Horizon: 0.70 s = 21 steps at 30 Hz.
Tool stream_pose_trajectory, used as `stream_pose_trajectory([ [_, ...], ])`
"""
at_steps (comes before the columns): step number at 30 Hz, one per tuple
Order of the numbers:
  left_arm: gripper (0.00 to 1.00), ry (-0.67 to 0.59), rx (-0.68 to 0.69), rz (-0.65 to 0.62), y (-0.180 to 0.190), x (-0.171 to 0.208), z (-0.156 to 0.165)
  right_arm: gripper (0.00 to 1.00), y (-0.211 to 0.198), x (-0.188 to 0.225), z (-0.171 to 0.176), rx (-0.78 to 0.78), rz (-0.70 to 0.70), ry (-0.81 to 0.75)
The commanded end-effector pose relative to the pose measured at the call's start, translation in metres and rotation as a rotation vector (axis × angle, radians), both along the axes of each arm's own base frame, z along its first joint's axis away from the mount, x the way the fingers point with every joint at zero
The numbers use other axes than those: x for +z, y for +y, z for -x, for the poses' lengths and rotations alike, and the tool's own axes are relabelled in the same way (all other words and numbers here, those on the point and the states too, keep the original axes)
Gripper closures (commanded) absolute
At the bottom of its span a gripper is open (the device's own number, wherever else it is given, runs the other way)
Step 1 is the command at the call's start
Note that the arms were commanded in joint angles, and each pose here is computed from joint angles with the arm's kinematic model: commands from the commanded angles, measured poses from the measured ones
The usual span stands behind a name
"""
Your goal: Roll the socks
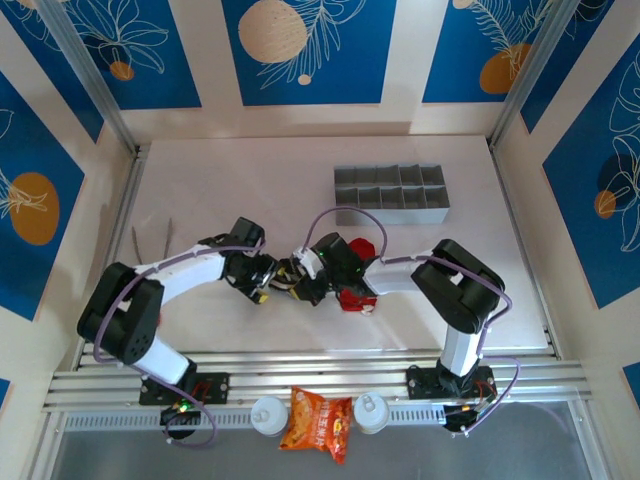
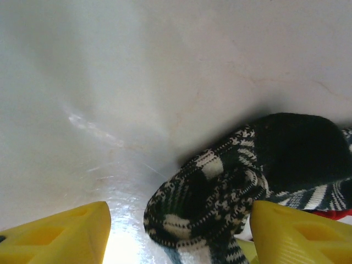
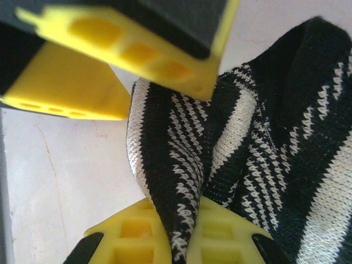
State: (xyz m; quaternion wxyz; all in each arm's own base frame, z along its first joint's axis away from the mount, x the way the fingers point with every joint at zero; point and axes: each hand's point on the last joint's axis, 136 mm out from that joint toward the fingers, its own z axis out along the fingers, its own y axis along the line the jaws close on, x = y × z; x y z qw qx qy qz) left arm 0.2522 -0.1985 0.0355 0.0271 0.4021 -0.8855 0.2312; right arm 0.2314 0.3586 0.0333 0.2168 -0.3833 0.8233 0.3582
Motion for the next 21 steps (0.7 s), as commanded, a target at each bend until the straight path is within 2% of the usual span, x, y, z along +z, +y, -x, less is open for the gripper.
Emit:
stream_pose_trajectory([
  [1, 0.33, -0.027, -0.036, 0.03, -0.014, 0.002, -0.005, 1.0, -0.027, -0.046, 0.03, -0.007, 0.119, 0.189],
  [5, 0.32, -0.049, -0.049, 0.03, -0.021, 0.005, -0.009, 1.0, -0.029, -0.048, 0.029, -0.014, 0.112, 0.201],
  [9, 0.39, 0.014, -0.065, 0.013, -0.022, -0.008, 0.003, 1.0, -0.029, -0.049, 0.028, -0.015, 0.106, 0.205],
  [13, 0.54, 0.096, -0.076, -0.032, -0.017, -0.024, 0.016, 1.0, -0.029, -0.048, 0.026, -0.01, 0.098, 0.198],
  [16, 0.73, 0.172, -0.083, -0.092, -0.009, -0.033, 0.028, 1.0, -0.026, -0.044, 0.026, 0.017, 0.091, 0.174],
  [18, 0.88, 0.238, -0.069, -0.153, 0.003, -0.036, 0.04, 0.91, -0.022, -0.037, 0.027, 0.05, 0.09, 0.114],
  [21, 0.99, 0.287, -0.027, -0.218, 0.02, -0.032, 0.055, 0.63, -0.017, -0.018, 0.024, 0.085, 0.092, -0.083],
])
